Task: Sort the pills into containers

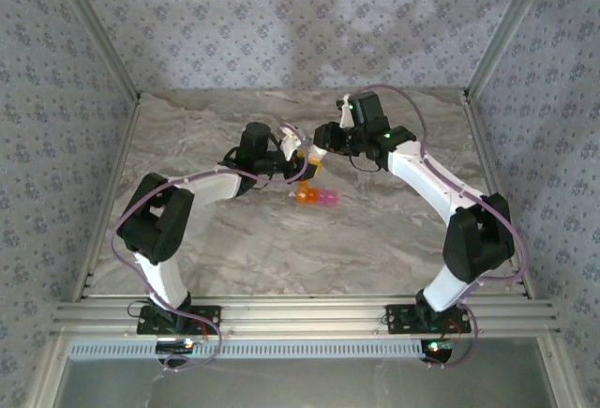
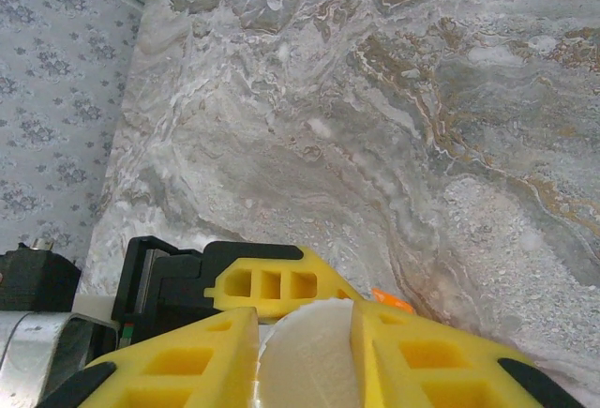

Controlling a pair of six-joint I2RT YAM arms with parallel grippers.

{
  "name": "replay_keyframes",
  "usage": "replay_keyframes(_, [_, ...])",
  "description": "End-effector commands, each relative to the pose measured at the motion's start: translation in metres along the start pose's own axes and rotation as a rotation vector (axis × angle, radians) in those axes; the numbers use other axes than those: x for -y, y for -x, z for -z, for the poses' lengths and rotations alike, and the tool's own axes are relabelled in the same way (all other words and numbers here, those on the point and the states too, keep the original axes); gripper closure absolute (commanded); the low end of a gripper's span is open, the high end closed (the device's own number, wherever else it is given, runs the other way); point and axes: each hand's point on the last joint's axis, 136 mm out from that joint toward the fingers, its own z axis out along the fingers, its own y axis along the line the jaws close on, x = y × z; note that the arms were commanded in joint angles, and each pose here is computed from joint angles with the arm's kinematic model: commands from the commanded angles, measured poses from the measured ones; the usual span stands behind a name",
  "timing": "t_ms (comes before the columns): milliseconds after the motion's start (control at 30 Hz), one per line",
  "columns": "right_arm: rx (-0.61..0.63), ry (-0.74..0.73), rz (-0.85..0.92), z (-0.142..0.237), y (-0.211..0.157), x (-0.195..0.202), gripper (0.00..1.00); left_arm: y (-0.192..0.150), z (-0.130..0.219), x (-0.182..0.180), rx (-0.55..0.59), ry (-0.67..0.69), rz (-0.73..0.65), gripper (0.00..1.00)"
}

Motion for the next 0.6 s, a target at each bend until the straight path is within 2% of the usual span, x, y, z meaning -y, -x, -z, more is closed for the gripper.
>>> replay_keyframes(0, [-0.117, -0.018, -0.039, -0.015, -0.033, 0.006, 0.66, 0.048, -0.003, 0.020, 0.148, -0.063, -0.143, 1.00])
replay_keyframes(567, [-0.089, 0.009, -0.059, -0.001, -0.013, 0.005, 0.54, 0.043, -0.001, 0.014, 0.152, -0.069, -0.129, 1.00])
